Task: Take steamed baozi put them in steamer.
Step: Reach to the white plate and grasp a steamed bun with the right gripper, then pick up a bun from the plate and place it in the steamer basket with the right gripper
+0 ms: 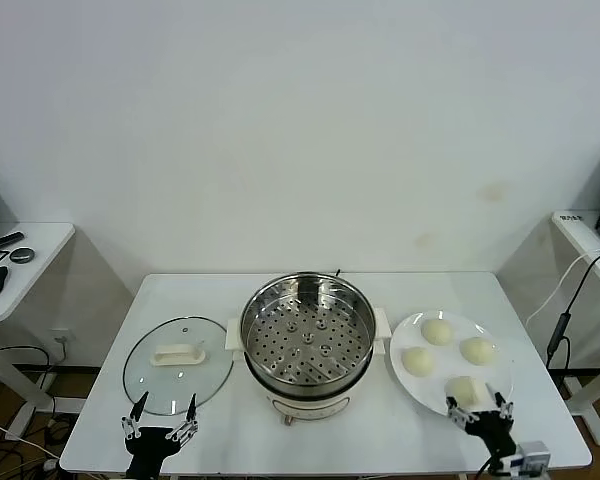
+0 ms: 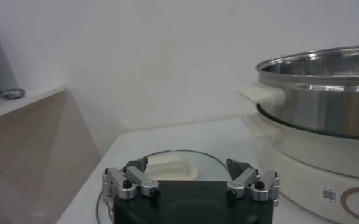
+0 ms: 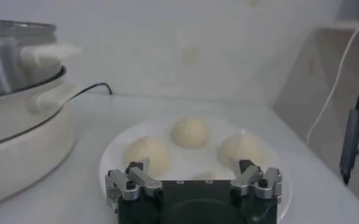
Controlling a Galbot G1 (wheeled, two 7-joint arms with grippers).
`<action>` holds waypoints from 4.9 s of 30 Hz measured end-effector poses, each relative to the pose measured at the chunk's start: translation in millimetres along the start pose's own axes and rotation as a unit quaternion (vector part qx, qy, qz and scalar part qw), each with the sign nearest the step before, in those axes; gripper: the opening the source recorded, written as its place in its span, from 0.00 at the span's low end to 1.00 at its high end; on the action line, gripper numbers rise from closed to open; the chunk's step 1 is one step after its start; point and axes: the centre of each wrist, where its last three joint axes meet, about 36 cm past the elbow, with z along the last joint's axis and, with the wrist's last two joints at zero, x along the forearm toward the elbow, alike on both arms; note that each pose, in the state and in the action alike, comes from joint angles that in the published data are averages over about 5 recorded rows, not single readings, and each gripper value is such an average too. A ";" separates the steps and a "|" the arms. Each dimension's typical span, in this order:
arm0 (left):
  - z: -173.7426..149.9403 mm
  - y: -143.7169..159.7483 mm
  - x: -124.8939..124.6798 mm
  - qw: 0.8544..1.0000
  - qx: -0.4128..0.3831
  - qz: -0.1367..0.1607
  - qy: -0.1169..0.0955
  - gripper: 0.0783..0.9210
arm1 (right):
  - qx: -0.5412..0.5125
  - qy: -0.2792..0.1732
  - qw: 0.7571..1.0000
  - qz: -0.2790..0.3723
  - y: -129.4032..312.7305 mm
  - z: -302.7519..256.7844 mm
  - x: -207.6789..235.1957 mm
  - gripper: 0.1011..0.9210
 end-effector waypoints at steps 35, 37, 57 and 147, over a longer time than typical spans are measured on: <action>-2.9 8.1 6.8 0.999 0.023 -0.028 0.009 0.88 | 0.571 0.205 0.705 -0.367 -85.8 -237.6 -267.4 0.88; -1.9 8.8 7.2 0.999 0.023 -0.028 0.011 0.88 | 0.578 0.219 0.690 -0.376 -81.9 -237.2 -276.7 0.88; -2.4 13.2 6.4 0.999 0.020 -0.028 0.014 0.88 | 0.582 0.269 0.655 -0.400 -52.4 -215.2 -323.3 0.88; -16.9 8.5 -7.9 0.996 -0.006 -0.081 0.049 0.88 | 0.807 -0.094 0.113 -0.571 289.9 -420.8 -317.3 0.48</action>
